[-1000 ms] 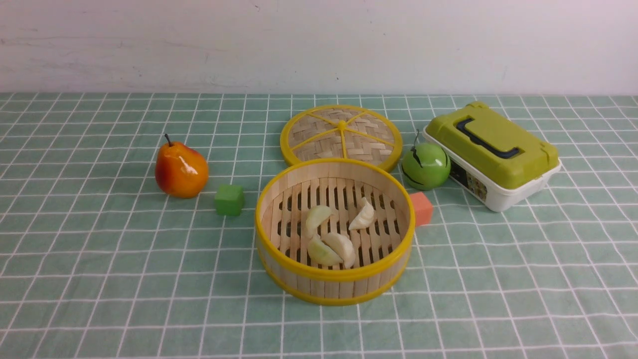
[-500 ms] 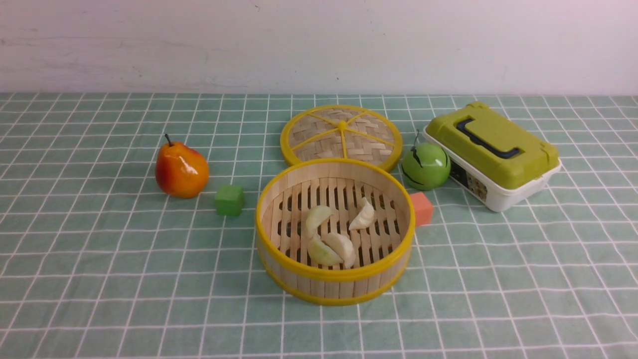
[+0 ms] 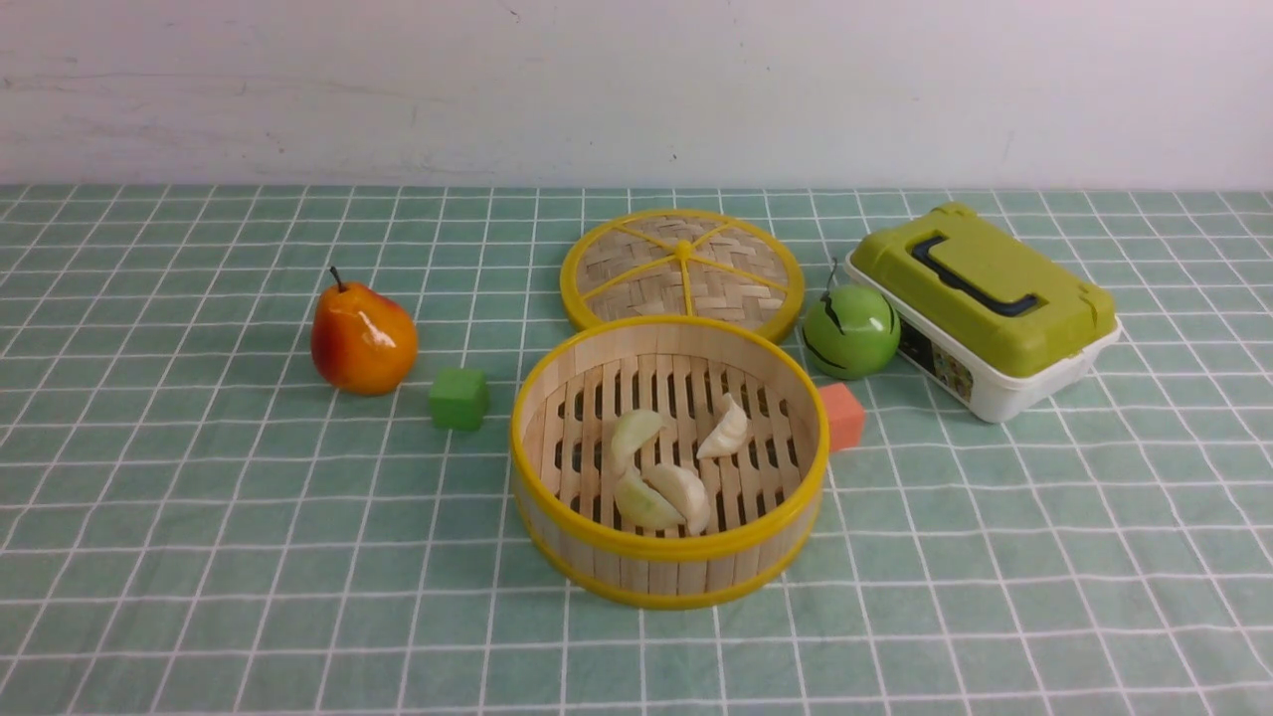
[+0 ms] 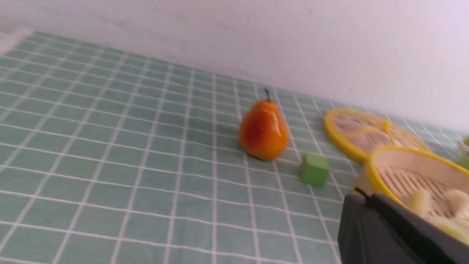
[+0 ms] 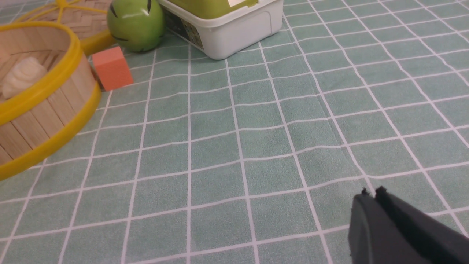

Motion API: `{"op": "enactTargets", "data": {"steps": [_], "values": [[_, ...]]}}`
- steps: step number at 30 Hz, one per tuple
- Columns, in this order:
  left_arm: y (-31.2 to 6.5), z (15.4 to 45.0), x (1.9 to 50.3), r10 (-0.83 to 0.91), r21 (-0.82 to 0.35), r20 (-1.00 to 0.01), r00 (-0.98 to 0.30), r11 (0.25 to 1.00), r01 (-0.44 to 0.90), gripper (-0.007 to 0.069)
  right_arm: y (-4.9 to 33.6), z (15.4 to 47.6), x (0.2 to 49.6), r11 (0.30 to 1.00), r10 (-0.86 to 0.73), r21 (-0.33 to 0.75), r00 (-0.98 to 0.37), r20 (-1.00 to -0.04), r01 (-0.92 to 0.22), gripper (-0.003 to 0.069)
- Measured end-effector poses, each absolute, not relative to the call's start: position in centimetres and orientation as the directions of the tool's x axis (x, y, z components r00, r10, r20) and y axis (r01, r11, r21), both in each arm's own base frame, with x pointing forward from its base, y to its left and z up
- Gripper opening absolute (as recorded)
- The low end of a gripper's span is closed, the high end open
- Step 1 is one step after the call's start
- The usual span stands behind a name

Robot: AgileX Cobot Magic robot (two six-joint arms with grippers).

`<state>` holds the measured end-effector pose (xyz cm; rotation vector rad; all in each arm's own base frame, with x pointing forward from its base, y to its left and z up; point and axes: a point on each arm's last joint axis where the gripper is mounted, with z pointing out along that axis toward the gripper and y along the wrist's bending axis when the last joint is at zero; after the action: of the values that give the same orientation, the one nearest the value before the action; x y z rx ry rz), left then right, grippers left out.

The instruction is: Put the dumplings into the steamer on the table with the blue tablecloth.

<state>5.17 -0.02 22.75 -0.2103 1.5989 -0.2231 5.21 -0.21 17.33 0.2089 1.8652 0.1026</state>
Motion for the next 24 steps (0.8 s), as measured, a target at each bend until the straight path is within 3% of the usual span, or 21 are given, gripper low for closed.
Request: {"op": "enactTargets", "data": {"steps": [4, 7, 15, 24], "values": [[0.6, 19.3, 5.5, -0.314, -0.302, -0.946, -0.077, 0.944, -0.133, -0.0014, -0.2, 17.3, 5.2, 0.98, 0.196, 0.176, -0.288, -0.937, 0.092, 0.002], [0.6, 18.2, 5.5, -0.305, -0.282, -0.942, -0.142, 0.946, -0.159, -0.0014, -0.2, 17.3, 5.2, 0.98, 0.196, 0.176, -0.288, -0.937, 0.092, 0.002], [0.3, 17.0, 5.3, -0.266, -0.238, -0.924, -0.275, 0.962, -0.131, -0.0014, -0.2, 17.3, 5.2, 0.98, 0.196, 0.176, -0.288, -0.937, 0.092, 0.0029], [0.3, 17.0, 5.3, -0.256, -0.229, -0.924, -0.283, 0.965, -0.125, -0.0014, -0.2, 17.3, 5.2, 0.98, 0.196, 0.176, -0.288, -0.937, 0.092, 0.0041]]}}
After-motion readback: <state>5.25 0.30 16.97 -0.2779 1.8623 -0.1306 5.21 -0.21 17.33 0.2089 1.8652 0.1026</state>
